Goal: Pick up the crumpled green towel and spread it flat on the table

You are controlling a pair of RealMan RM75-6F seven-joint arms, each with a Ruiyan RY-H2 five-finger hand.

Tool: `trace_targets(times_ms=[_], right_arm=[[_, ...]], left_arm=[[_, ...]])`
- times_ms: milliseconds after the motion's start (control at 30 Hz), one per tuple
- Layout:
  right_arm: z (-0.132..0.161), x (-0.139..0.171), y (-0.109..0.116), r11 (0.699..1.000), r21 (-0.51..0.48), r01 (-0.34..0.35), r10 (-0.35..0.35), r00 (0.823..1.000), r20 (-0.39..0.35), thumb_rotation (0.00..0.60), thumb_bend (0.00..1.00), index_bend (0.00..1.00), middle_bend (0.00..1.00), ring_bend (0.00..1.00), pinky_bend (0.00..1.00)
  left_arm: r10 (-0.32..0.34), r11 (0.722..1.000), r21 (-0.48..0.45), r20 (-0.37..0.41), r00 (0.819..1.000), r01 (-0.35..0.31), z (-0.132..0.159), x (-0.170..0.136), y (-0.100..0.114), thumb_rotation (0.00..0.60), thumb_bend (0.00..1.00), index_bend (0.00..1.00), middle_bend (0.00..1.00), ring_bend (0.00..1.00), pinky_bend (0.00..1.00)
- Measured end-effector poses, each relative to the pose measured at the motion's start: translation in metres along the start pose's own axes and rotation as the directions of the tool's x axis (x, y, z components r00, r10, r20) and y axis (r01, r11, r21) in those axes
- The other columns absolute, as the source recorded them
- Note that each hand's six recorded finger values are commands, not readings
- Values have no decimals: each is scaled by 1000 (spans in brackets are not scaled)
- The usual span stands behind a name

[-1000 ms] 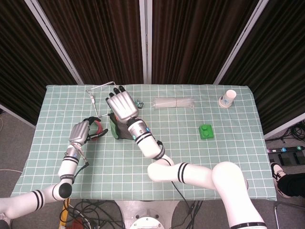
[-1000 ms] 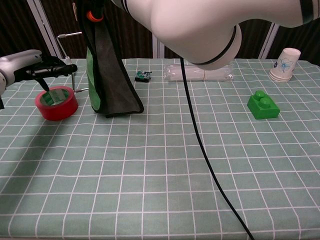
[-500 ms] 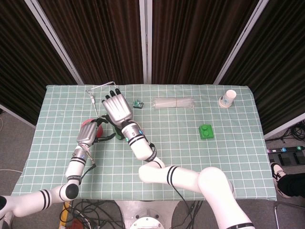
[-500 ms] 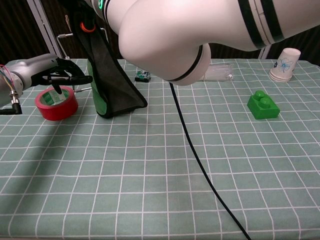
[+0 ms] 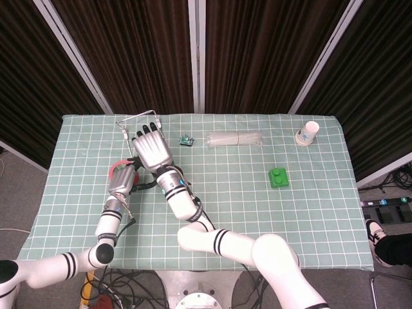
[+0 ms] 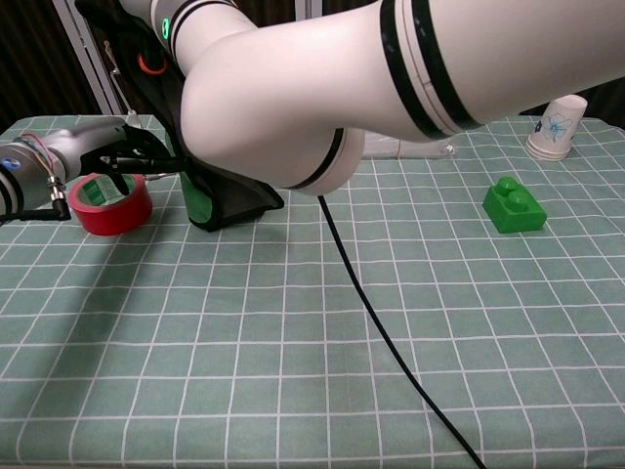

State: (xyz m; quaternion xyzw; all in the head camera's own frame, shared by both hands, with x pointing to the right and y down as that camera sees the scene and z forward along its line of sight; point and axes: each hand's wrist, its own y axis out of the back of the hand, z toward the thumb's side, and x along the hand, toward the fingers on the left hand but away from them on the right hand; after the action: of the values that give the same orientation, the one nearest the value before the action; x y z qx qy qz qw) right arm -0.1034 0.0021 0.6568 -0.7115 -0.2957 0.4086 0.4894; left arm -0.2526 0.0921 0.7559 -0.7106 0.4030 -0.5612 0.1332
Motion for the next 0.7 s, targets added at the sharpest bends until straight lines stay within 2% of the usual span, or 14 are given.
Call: trace_targets(times_ms=[333, 433, 533, 700], right_arm=[[4, 2, 1, 1000, -29, 10, -11, 1000, -8, 600, 530, 789, 399, 238, 201], [1, 2, 5, 999, -39, 15, -15, 1000, -7, 600, 530, 788, 399, 240, 202], [-3, 3, 7, 998, -54, 16, -17, 1000, -7, 600, 527, 790, 398, 240, 201], [-13, 8, 12, 996, -92, 13, -13, 1000, -6, 600, 529, 789, 399, 244, 202]], left_arm=[[1, 1000, 11, -64, 998, 0, -2, 8, -2, 214, 3, 265, 237, 188, 379], [1, 1000, 13, -80, 997, 0, -5, 10, -2, 236, 25, 266, 237, 188, 380], [5, 1000, 3, -94, 996, -5, -9, 11, -3, 290, 61, 265, 237, 187, 380], [11, 1000, -3, -104, 995, -11, -10, 12, -5, 438, 120, 266, 237, 188, 380]])
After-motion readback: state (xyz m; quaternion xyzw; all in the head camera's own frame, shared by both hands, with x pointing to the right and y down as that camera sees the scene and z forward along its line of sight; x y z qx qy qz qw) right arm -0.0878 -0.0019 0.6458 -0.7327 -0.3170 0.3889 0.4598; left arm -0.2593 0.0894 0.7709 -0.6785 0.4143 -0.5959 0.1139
